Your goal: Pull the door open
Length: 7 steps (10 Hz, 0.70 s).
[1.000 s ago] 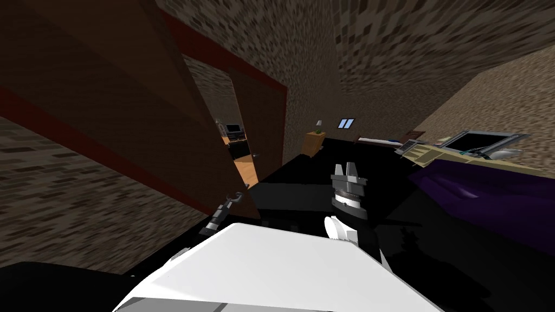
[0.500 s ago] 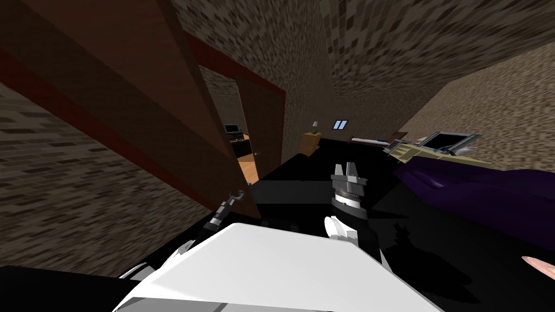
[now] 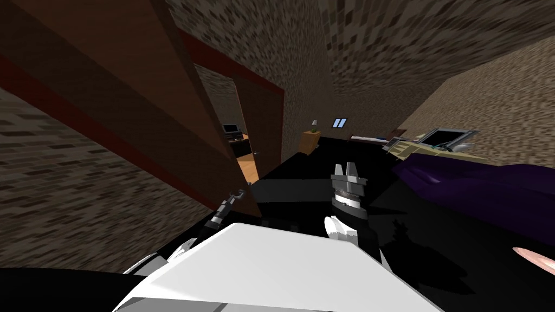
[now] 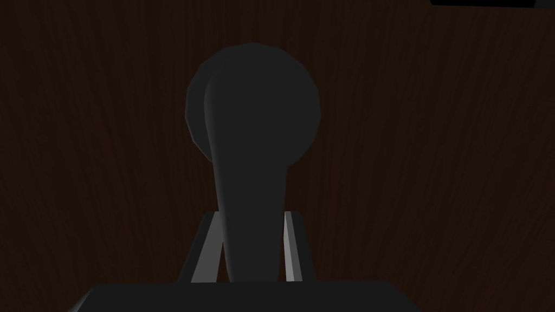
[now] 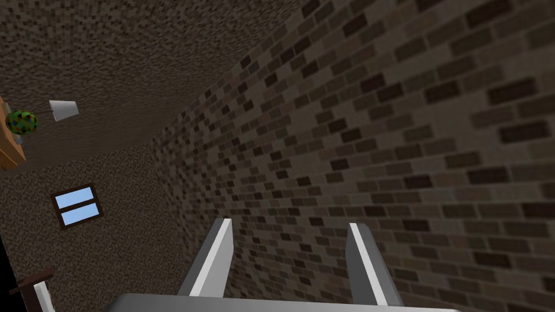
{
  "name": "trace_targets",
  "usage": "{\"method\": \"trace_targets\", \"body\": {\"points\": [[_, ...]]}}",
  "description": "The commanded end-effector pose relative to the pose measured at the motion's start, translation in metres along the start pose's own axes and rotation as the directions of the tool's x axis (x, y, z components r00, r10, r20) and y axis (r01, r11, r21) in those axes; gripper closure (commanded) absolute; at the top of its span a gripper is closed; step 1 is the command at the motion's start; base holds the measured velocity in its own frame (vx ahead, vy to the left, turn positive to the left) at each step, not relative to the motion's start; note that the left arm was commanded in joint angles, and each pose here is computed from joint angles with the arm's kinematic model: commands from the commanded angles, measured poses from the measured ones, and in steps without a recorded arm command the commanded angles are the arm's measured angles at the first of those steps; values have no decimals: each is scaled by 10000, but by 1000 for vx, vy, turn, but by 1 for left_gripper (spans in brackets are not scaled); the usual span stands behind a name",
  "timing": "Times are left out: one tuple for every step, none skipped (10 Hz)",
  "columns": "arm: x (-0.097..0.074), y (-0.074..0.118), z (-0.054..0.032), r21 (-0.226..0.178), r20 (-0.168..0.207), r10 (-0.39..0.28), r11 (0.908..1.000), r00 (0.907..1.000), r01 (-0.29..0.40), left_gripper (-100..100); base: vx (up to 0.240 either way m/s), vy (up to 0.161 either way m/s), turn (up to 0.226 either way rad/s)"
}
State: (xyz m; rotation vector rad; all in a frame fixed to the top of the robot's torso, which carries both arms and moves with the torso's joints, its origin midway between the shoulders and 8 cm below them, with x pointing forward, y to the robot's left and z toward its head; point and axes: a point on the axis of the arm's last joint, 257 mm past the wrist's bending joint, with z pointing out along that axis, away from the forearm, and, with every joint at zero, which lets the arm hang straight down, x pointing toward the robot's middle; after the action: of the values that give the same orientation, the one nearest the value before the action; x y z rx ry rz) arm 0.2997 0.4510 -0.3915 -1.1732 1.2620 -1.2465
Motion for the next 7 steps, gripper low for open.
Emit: {"method": "trace_targets", "body": {"points": [[32,13,80,-4,34,-14,10000,10000,14,100,-194,72,-197],[38,16,129,4,84,-10,10000,10000,10,100,-167,69,-151],[45,18,181,12,137,-7,10000,9999,7,100,-199,50,-143],[53,21,239,21,196,-5,10000,9998,4,100,-218,50,-135],[62,23,302,28,258,-4,10000,9997,3,100,-226,48,-160],[71,24,366,35,321,-4,10000,9995,2,100,-231,75,-176],[82,25,434,41,387,-5,10000,9993,3,100,-198,91,-170]]}}
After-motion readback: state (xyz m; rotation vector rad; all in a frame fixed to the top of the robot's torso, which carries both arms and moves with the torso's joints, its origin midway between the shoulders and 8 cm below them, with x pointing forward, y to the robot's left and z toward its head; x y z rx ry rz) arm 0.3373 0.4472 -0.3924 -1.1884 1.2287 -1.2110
